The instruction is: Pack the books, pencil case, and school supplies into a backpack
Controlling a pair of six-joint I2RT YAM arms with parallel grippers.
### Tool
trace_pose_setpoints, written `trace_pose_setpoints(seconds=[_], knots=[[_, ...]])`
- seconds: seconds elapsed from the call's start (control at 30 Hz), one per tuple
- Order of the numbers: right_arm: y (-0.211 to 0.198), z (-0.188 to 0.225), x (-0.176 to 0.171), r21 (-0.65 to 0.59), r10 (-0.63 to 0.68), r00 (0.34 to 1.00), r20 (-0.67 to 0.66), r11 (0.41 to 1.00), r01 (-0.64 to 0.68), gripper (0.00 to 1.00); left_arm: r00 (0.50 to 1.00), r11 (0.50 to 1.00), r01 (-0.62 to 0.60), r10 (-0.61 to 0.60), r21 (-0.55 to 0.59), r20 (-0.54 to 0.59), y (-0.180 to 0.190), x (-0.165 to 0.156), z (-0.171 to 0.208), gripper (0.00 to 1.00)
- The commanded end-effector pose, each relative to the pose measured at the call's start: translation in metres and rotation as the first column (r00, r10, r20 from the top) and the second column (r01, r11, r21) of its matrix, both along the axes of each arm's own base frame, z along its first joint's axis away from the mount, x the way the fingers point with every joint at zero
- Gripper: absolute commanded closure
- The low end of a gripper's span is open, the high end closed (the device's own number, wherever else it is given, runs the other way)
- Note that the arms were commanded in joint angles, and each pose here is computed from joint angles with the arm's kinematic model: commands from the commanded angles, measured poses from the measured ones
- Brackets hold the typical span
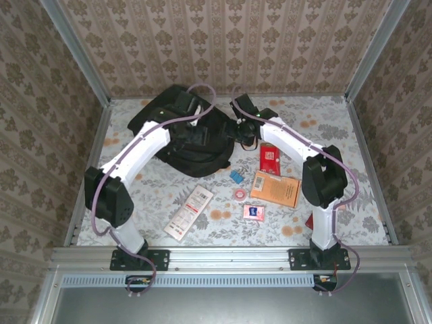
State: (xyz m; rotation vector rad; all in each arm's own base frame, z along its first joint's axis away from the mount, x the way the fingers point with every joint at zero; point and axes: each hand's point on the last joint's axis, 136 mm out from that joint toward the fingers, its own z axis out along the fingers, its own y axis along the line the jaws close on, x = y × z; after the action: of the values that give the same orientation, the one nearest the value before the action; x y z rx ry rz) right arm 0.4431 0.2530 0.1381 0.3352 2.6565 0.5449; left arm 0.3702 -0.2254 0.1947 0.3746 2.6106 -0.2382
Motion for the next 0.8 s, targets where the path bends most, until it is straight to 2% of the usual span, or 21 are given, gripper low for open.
trace_pose_setpoints(seconds=[0.0, 0.13, 0.27, 0.37, 0.47, 0.57, 0.77], knots=[[-0.001, -0.020, 0.008, 0.114, -0.017, 0.998, -0.054, 0.993, 0.023, 0.39, 1.000, 1.000, 0.021, -0.021, 0.000, 0.007, -0.003, 0.001, 0.006, 0.39], [0.009, -0.029, 0.024, 0.218, -0.014, 0.998, -0.060, 0.976, 0.027, 0.48, 1.000, 1.000, 0.016, -0.016, -0.006, 0.002, -0.006, 0.004, 0.003, 0.39], [0.013, -0.040, 0.037, 0.318, -0.027, 0.995, -0.092, 0.946, 0.055, 0.70, 1.000, 1.000, 0.016, -0.016, -0.008, -0.005, -0.009, 0.007, -0.003, 0.39], [0.019, -0.037, 0.042, 0.428, -0.025, 0.998, -0.065, 0.902, 0.051, 0.82, 0.999, 0.999, 0.035, -0.035, -0.009, -0.035, -0.016, 0.010, -0.012, 0.39], [0.024, -0.034, 0.041, 0.487, -0.011, 0.999, -0.046, 0.873, 0.032, 0.92, 0.995, 0.998, 0.060, -0.059, 0.011, -0.077, -0.024, 0.011, -0.026, 0.38], [0.026, -0.029, 0.038, 0.530, -0.007, 0.999, -0.032, 0.848, 0.023, 0.98, 0.988, 0.994, 0.105, -0.102, 0.019, -0.115, -0.035, 0.007, -0.041, 0.36], [0.029, -0.025, 0.034, 0.573, -0.004, 0.999, -0.035, 0.819, 0.024, 1.00, 0.970, 0.983, 0.181, -0.176, 0.019, -0.167, -0.054, 0.000, -0.063, 0.27]])
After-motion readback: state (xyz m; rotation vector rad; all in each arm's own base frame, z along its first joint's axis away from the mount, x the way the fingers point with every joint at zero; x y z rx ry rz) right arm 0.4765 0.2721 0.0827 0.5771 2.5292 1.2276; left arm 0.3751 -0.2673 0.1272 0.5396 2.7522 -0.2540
